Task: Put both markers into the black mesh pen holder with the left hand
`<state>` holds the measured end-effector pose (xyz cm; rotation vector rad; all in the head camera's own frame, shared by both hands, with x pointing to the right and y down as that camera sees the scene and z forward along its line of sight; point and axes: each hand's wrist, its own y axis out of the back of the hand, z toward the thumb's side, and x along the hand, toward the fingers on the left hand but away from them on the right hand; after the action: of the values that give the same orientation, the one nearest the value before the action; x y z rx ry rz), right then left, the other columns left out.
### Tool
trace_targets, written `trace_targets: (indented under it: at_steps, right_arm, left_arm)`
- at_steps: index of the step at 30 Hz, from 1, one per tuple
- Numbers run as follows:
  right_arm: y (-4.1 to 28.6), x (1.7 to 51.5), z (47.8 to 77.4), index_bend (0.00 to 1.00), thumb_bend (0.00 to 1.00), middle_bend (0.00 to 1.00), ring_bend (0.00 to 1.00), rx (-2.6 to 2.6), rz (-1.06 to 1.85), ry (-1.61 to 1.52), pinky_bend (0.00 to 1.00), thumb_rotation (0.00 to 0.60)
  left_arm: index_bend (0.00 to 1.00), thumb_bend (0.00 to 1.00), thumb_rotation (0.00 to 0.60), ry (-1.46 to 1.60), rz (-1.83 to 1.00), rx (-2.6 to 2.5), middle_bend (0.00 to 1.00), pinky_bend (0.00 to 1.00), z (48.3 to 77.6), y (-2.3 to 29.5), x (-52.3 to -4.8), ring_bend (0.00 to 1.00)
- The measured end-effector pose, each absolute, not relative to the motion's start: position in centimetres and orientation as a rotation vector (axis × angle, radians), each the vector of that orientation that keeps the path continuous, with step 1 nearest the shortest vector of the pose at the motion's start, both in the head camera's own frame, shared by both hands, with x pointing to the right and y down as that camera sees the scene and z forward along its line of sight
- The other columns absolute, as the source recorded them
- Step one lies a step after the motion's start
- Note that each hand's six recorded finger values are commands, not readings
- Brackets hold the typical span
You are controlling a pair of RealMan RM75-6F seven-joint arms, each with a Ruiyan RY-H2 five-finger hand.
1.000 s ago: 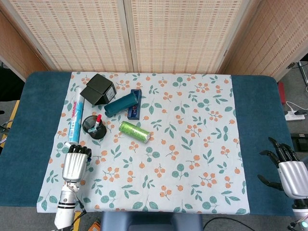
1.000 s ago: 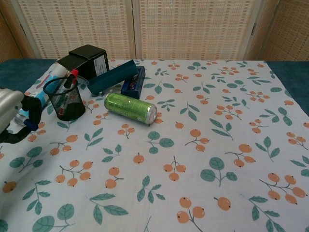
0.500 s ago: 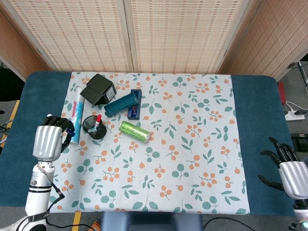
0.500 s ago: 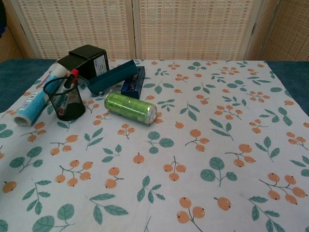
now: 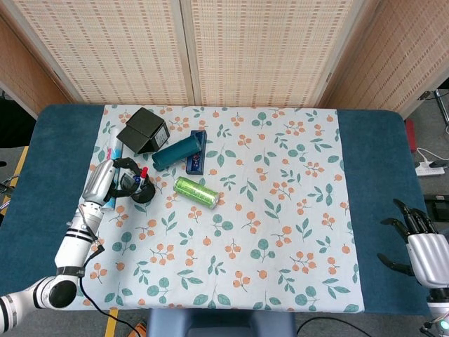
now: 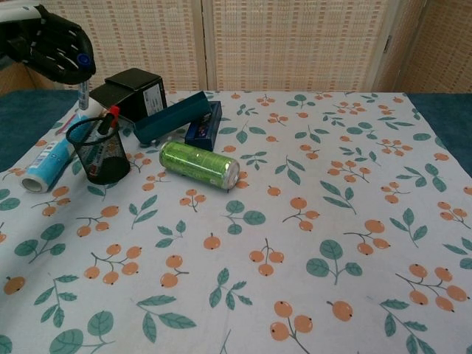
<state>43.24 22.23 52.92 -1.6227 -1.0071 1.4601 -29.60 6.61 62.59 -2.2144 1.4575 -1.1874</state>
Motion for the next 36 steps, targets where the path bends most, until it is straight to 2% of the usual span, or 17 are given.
trace_targets:
  at_steps: [7,11,13,19,22,28,36]
  right_arm:
    - [22.2,43.2,53.1,0.34,0.06,0.04,0.13,-1.625,1.467,-1.005,0.12,0.600]
    - [22.2,43.0,53.2,0.34,0.06,0.04,0.13,-1.634,1.464,-0.995,0.12,0.600]
    - [22.3,43.0,53.2,0.34,0.06,0.04,0.13,-1.635,1.464,-0.997,0.12,0.600]
    - [22.2,43.0,53.2,0.34,0.06,0.04,0.13,-1.633,1.460,-0.999,0.12,0.600]
    - [22.2,43.0,53.1,0.34,0.06,0.04,0.13,-1.635,1.456,-1.001,0.12,0.600]
    - [22.2,42.9,52.9,0.34,0.06,0.04,0.13,-1.637,1.448,-1.006,0.12,0.600]
    - [22.4,42.7,52.8,0.34,0.06,0.04,0.13,-1.653,1.435,-0.997,0.12,0.600]
  left_arm:
    - [0.62,0.35,0.600,1.499,-1.257,-2.232,0.71,0.31,64.9,6.3,-30.4,0.36]
    - [0.58,0.35,0.600,1.474,-1.298,-2.237,0.66,0.29,65.8,6.6,-30.7,0.33]
    - [0.52,0.35,0.600,1.462,-1.307,-2.245,0.61,0.28,66.0,6.7,-30.6,0.31]
    - [0.25,0.35,0.600,1.384,-1.344,-2.253,0.34,0.23,66.2,6.9,-30.4,0.21]
    - [0.18,0.35,0.600,1.356,-1.349,-2.253,0.27,0.21,66.1,6.9,-30.2,0.17]
    - [0.14,0.35,0.600,1.287,-1.338,-2.184,0.25,0.19,64.9,7.3,-30.2,0.15]
    - [0.18,0.35,0.600,1.098,-1.287,-1.771,0.28,0.21,60.1,10.8,-32.8,0.15]
